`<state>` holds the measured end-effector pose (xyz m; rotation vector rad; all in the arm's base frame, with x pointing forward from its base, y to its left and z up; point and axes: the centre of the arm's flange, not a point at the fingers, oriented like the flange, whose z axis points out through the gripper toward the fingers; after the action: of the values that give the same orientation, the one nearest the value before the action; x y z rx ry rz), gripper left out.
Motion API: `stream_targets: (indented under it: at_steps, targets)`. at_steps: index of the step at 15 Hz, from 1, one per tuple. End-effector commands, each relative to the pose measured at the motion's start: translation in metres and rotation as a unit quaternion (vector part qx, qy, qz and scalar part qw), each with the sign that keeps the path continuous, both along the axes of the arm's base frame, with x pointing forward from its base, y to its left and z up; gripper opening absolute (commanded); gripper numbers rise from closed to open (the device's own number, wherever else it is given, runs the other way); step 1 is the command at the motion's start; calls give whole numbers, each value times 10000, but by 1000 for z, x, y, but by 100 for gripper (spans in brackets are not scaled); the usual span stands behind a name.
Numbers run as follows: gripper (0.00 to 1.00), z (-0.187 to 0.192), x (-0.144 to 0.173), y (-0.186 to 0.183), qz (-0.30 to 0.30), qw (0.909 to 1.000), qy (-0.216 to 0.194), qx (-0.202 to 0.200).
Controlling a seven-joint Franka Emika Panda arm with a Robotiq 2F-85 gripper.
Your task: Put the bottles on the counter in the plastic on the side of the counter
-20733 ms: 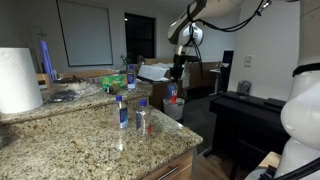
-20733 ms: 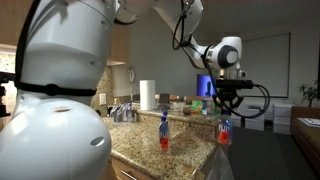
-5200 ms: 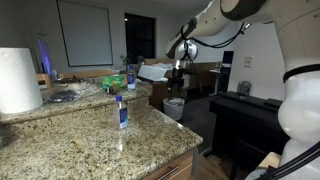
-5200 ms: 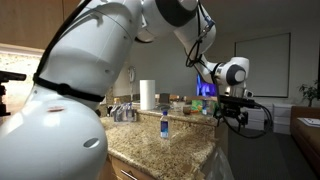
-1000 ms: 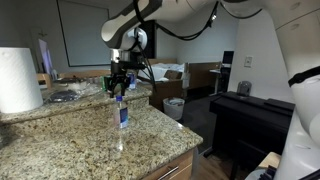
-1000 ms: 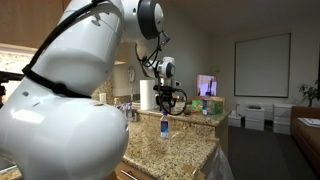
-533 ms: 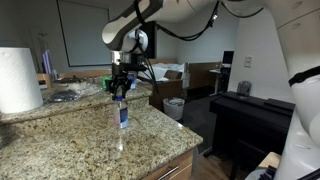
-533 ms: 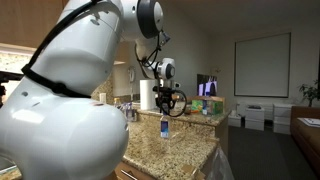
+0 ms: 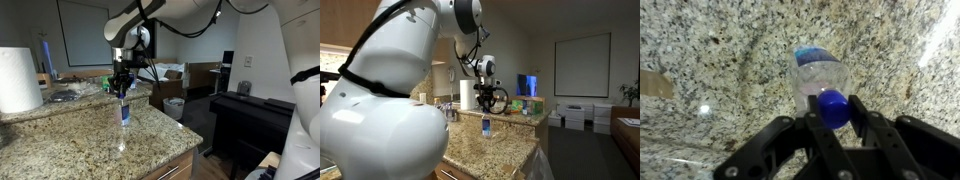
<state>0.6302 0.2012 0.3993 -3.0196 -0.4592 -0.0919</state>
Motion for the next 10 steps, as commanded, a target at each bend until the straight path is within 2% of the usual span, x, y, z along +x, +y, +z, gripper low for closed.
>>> stream_targets:
  at_steps: [1, 5, 8, 10]
  targets:
    - [8, 43, -8, -59, -241, 9984, -459, -209]
    - [8, 74, 8, -171, -836, 9950, -539, -95]
    - [8, 74, 8, -267, -1230, 9912, -474, 105]
    - [8, 62, 2, -331, -1444, 9882, -423, 284]
